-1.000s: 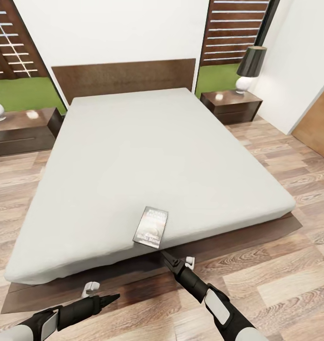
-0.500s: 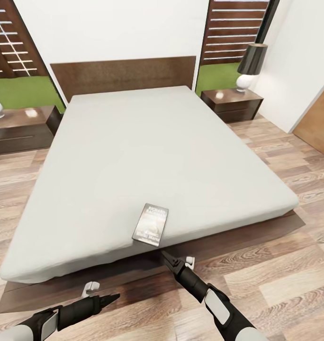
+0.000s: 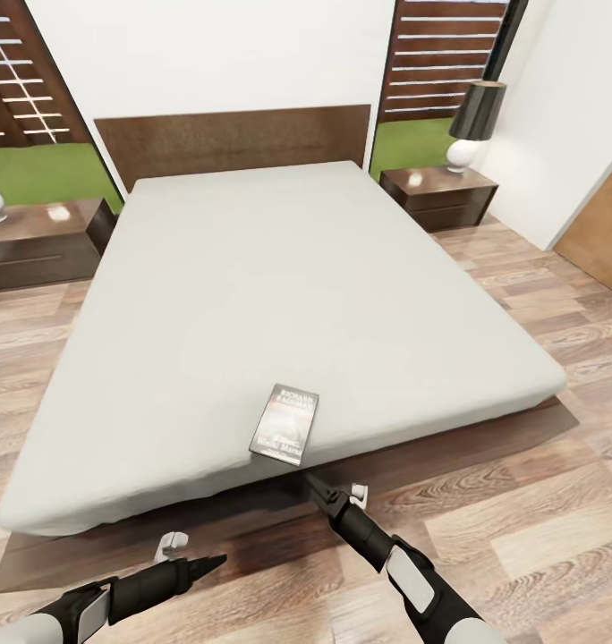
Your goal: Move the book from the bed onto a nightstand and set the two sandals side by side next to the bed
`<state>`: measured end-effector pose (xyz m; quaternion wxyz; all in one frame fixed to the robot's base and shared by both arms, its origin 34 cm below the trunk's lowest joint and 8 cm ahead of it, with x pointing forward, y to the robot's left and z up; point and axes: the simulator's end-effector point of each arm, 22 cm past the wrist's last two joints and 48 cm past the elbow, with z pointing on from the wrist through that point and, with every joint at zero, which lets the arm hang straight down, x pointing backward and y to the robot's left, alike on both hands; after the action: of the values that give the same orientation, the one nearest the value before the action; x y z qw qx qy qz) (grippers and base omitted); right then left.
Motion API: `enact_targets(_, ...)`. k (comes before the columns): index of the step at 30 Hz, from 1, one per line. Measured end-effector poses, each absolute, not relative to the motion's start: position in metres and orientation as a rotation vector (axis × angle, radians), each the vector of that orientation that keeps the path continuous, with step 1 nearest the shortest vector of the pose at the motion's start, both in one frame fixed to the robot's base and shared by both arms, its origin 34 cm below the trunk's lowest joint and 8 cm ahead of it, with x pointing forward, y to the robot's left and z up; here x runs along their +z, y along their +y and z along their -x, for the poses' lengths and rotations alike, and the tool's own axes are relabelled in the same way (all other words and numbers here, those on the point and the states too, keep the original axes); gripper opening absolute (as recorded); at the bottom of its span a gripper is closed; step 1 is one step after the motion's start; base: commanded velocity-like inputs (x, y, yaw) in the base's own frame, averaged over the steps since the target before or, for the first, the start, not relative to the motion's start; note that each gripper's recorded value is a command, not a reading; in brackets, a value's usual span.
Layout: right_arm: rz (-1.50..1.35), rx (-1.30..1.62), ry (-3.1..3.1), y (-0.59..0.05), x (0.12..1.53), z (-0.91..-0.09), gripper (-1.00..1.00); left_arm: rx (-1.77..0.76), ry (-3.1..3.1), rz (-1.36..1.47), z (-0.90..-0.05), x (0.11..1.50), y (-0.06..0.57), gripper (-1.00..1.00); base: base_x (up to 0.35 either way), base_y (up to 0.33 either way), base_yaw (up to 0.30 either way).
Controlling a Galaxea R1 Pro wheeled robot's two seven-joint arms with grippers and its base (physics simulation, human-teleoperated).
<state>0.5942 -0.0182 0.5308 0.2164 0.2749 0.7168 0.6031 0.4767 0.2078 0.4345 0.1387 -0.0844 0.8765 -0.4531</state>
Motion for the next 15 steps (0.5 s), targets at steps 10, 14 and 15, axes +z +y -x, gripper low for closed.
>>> enact_targets(10,-0.762,1.671,1.986,-0.0182,0.5307,-0.5943,1.0,-1.31,2.534,0.244,-0.4768,0.4344,0.2078,1.0,0.041,0.022,0.0)
enact_targets(14,-0.762,1.671,1.986,-0.0183,0.5307,-0.5943,1.0,-1.31,2.534,0.244,-0.4767,0.4344,0.2078,1.0,0.032,0.022,0.0)
enact_targets(15,-0.762,1.671,1.986,-0.0185,0.5307,-0.5943,1.0,-1.31,2.535,0.244,-0.4767,0.4345,0.2078,1.0,0.141,0.106,0.0)
